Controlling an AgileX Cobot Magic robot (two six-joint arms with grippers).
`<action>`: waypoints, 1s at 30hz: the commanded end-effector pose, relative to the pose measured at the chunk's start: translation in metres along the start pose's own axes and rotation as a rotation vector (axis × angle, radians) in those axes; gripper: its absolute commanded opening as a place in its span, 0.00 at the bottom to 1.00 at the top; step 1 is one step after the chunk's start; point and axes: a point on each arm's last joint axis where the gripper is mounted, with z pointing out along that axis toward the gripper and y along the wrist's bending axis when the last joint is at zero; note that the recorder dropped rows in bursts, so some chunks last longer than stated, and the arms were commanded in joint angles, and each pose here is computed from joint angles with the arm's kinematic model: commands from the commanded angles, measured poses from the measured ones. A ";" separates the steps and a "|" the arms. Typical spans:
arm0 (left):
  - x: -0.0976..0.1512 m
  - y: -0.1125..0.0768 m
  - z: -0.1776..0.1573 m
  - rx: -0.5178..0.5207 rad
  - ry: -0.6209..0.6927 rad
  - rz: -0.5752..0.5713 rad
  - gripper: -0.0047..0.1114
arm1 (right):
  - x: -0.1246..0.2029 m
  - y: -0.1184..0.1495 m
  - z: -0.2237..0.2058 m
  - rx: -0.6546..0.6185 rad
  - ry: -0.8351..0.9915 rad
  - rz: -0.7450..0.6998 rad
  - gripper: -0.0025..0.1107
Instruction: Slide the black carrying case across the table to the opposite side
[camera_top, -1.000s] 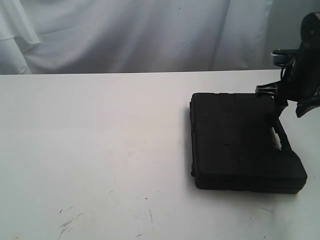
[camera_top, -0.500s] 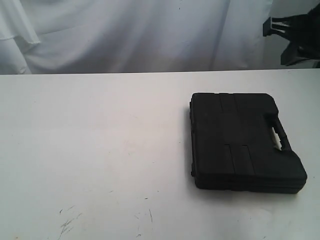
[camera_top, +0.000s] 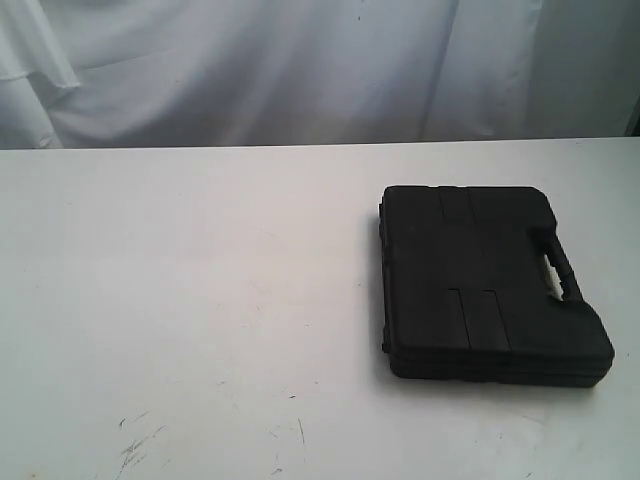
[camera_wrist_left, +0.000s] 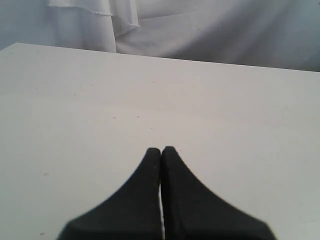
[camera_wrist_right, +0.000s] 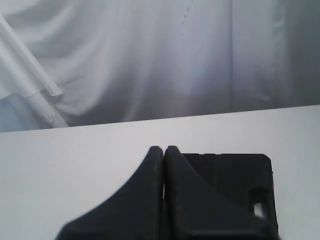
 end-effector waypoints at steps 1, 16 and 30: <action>0.000 0.000 0.000 -0.003 -0.009 0.002 0.04 | 0.000 0.002 -0.028 -0.025 -0.094 -0.016 0.02; 0.000 0.000 0.000 -0.003 -0.009 0.002 0.04 | 0.031 -0.020 -0.049 0.122 -0.298 0.005 0.02; 0.000 0.000 0.000 -0.003 -0.009 0.002 0.04 | 0.166 -0.066 -0.016 0.226 -0.447 -0.016 0.02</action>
